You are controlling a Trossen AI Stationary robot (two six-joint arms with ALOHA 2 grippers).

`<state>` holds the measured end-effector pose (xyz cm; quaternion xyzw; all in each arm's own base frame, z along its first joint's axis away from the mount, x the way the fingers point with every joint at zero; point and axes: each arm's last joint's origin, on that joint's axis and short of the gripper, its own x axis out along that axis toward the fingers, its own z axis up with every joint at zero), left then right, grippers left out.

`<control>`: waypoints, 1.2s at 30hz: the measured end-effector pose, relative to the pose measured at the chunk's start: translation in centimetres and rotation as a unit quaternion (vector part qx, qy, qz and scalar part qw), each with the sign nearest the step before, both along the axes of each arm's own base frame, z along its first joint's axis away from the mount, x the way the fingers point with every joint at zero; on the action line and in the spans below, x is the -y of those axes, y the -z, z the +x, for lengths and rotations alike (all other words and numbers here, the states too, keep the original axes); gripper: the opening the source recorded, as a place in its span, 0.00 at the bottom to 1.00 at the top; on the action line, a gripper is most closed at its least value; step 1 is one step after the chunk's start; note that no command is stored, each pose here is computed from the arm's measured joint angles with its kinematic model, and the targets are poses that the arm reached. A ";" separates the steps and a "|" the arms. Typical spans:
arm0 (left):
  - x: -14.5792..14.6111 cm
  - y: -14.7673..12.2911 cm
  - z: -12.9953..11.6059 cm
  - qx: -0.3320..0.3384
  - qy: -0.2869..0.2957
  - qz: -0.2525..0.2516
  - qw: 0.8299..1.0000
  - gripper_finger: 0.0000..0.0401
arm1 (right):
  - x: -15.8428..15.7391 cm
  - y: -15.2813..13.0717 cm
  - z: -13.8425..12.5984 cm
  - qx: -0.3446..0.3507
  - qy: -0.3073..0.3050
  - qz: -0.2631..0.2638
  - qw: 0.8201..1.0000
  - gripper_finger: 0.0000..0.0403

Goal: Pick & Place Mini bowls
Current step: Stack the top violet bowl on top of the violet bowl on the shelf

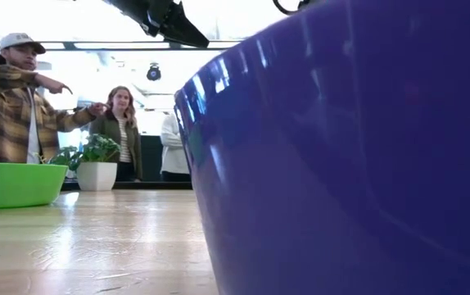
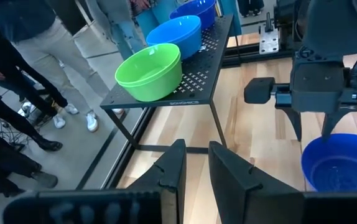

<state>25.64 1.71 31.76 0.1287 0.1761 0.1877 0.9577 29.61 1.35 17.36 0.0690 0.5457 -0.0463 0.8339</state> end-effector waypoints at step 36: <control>0.0 0.0 0.0 0.001 0.000 0.000 1.000 0.16 | 0.0 -0.4 0.1 0.014 0.026 0.008 1.000 0.02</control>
